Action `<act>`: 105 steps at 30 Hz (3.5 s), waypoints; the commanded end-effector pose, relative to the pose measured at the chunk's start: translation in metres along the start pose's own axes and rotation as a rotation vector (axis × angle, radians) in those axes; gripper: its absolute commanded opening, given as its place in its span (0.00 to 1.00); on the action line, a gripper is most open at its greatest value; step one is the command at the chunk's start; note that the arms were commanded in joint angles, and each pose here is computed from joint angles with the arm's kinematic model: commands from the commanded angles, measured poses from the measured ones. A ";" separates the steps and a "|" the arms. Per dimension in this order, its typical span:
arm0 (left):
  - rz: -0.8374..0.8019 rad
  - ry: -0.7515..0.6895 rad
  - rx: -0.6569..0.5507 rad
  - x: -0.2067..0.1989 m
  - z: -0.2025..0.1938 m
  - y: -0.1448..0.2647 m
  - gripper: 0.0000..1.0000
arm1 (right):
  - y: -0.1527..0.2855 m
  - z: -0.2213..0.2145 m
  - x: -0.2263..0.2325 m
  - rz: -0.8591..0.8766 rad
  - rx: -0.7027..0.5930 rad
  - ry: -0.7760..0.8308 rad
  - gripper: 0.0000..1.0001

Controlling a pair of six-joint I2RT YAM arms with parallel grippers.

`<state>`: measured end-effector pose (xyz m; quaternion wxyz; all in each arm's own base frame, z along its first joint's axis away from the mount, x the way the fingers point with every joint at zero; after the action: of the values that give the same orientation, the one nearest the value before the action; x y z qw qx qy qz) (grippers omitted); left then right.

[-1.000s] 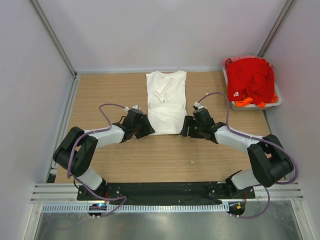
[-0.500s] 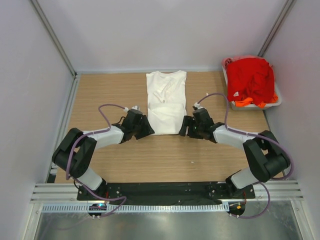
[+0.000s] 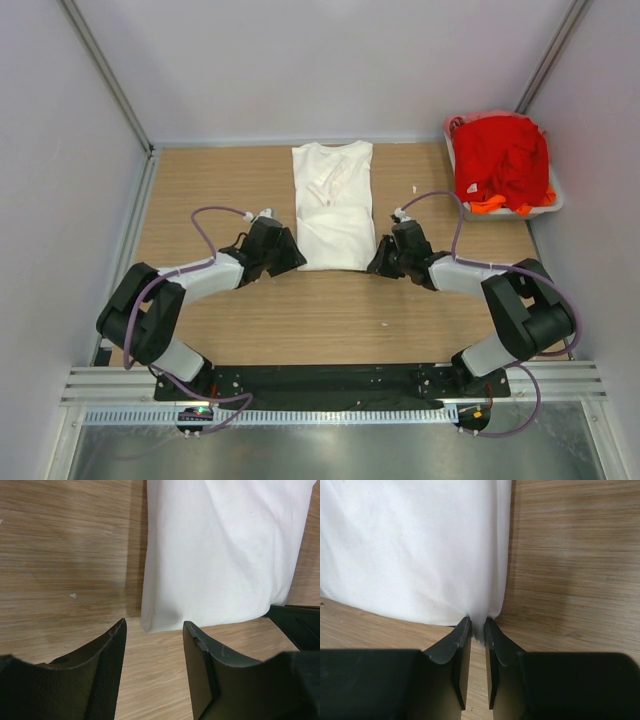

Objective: Fold and stack the t-shirts
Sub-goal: Fold the tshirt

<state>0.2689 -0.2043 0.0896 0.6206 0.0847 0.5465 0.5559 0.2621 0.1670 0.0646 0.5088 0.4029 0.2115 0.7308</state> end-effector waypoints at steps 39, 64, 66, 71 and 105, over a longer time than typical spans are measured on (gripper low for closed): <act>-0.133 -0.062 0.124 -0.009 -0.081 0.102 0.00 | 0.133 -0.036 0.029 0.211 0.074 -0.037 0.01; -0.098 -0.174 -0.010 -0.073 -0.019 0.139 0.00 | 0.158 0.061 0.047 0.022 -0.091 0.088 0.01; -0.093 -0.156 -0.009 -0.075 -0.010 0.135 0.00 | 0.153 0.070 0.050 0.011 -0.094 0.101 0.01; -0.083 -0.116 0.009 -0.072 0.010 0.124 0.00 | 0.138 0.090 0.053 -0.021 -0.088 0.129 0.01; 0.027 0.127 0.157 -0.008 0.148 -0.056 0.97 | 0.027 0.153 0.003 -0.211 -0.122 0.067 1.00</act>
<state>0.4135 -0.1551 0.1315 0.5545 0.1068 0.6278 0.5357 0.3802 0.1451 0.1609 0.5915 0.3354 0.2652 0.6836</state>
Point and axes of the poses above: each gripper's point midway between its finger pads, its own y axis back along the fingers, its own x axis along the line the jaws close on, z = x × y, the point moved 6 cm from there along y, back along the fingers, and after that the axes turned 9 degrees about y, right-handed, at the moved point
